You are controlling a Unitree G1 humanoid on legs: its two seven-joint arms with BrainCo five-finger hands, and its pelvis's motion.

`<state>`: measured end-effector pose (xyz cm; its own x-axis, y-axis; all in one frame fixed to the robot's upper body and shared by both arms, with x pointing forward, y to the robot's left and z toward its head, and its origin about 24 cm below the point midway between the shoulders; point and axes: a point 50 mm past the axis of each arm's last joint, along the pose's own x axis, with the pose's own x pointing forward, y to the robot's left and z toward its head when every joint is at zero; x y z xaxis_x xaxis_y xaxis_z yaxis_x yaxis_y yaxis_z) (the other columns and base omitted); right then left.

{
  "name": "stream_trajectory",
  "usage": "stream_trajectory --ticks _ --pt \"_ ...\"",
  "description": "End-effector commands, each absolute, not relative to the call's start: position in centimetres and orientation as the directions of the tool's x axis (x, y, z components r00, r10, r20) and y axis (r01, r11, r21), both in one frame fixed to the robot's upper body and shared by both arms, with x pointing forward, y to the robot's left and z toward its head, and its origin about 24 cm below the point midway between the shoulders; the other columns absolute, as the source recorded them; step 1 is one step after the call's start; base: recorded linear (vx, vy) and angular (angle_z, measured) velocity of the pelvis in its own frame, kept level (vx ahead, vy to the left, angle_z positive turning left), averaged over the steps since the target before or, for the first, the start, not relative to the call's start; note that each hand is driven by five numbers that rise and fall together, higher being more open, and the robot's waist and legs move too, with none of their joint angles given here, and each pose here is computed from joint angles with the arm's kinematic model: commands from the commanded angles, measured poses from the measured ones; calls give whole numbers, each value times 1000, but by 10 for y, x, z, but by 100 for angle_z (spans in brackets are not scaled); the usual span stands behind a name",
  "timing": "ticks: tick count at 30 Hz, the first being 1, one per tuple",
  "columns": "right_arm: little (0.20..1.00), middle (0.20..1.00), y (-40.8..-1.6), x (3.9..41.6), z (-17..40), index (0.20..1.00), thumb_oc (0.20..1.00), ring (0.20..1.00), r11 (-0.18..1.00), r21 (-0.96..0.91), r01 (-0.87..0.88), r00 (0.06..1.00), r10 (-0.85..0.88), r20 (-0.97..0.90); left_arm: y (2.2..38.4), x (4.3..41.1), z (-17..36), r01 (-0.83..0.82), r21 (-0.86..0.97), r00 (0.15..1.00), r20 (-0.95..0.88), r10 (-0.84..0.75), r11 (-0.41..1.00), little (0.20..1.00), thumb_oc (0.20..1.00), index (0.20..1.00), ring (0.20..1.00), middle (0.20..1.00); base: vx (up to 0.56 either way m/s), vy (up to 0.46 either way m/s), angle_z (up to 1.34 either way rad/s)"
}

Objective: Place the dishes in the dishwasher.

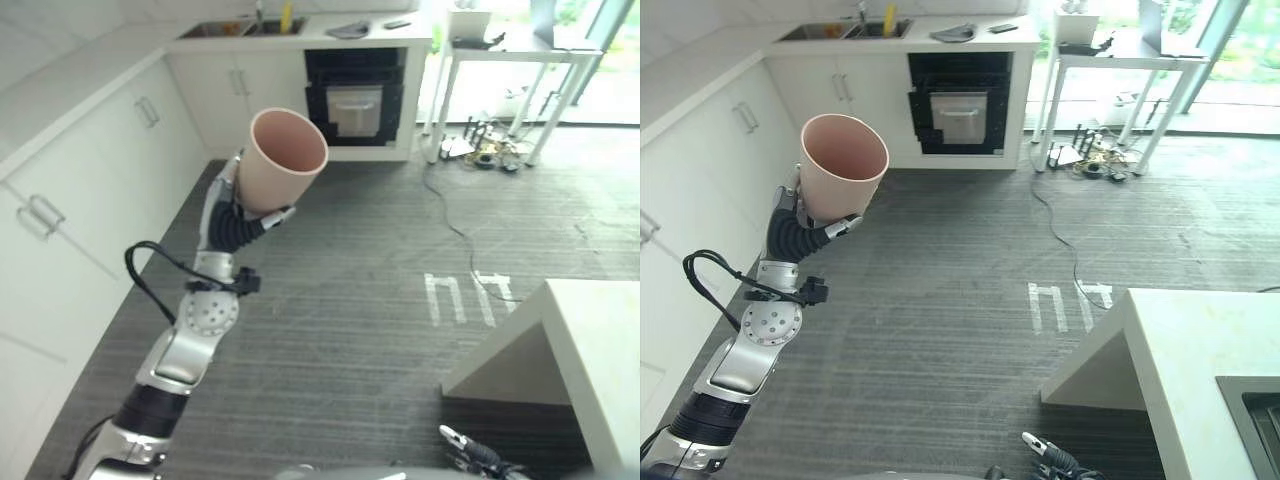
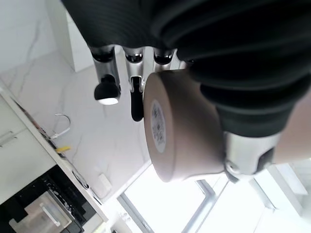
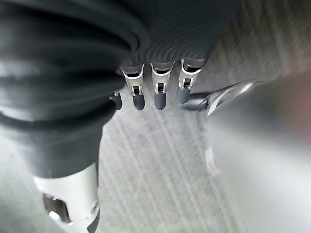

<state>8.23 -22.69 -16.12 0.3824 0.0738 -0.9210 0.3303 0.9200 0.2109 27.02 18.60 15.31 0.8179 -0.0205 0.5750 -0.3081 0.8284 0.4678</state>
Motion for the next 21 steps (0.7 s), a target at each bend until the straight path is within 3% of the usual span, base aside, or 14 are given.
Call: stream_trajectory --ticks 1,17,18,21 --pt "1000 1000 -224 89 -161 1000 1000 1000 912 227 342 397 79 -915 185 269 182 -370 464 719 692 -68 804 200 200 200 200 200 23 100 -3" --pt "1000 1000 -215 73 -166 1000 1000 1000 919 215 330 347 93 -933 191 271 181 -377 480 746 664 -48 792 200 200 200 200 200 15 34 0" --pt "1000 1000 -220 94 -160 1000 1000 1000 941 227 253 442 96 -892 191 279 160 -269 462 817 574 -54 845 200 200 200 200 200 39 6 0" --pt "1000 1000 -220 95 -160 1000 1000 1000 932 231 280 460 81 -884 190 281 158 -273 462 825 563 -42 844 200 200 200 200 200 71 -36 -3"
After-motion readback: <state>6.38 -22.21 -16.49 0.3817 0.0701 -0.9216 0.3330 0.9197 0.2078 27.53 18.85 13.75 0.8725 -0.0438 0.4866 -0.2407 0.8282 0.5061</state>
